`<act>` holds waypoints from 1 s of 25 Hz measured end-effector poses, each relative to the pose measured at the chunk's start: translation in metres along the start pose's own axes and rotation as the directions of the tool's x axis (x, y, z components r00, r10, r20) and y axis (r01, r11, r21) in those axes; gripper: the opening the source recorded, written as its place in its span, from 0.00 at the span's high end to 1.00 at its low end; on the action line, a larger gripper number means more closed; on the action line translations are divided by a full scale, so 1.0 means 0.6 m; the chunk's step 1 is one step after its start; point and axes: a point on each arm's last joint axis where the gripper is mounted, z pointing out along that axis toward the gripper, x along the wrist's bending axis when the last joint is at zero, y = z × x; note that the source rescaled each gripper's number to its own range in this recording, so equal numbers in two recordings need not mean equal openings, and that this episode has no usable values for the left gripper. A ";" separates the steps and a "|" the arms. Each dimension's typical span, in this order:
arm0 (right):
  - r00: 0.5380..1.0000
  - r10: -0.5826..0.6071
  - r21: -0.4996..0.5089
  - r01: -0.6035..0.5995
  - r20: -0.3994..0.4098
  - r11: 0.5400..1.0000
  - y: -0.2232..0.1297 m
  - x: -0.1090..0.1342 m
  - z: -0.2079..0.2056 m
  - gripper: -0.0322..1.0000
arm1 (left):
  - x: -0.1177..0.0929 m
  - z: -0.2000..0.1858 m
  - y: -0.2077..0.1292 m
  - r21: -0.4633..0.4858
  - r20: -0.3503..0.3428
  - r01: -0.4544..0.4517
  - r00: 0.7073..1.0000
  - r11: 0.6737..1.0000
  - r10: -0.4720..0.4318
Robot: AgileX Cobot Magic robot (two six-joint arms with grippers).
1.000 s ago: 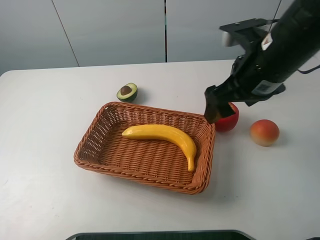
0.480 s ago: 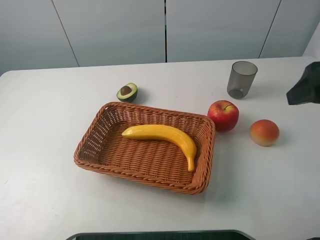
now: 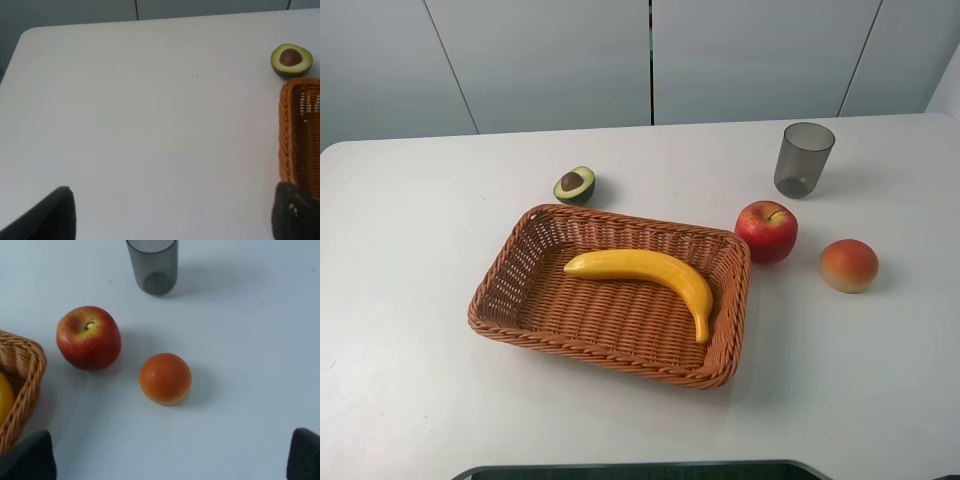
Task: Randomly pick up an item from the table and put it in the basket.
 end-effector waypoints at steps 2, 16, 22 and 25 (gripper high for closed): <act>1.000 0.003 -0.060 -0.003 -0.004 0.998 -0.016 -0.001 -0.022 0.01 | 0.000 0.000 0.000 0.000 0.000 0.000 1.000 1.000 0.000; 0.997 -0.063 -0.232 0.053 -0.037 0.971 -0.116 -0.003 -0.028 0.01 | 0.000 0.000 0.000 0.000 0.000 0.000 1.000 1.000 0.000; 0.997 -0.061 -0.243 0.047 -0.048 0.969 -0.115 -0.001 -0.029 0.01 | 0.000 0.000 0.000 0.000 0.000 0.000 1.000 1.000 0.000; 0.997 -0.061 -0.244 0.047 -0.048 0.969 -0.115 -0.001 -0.029 0.01 | 0.000 0.000 0.000 0.000 0.000 0.000 1.000 1.000 0.000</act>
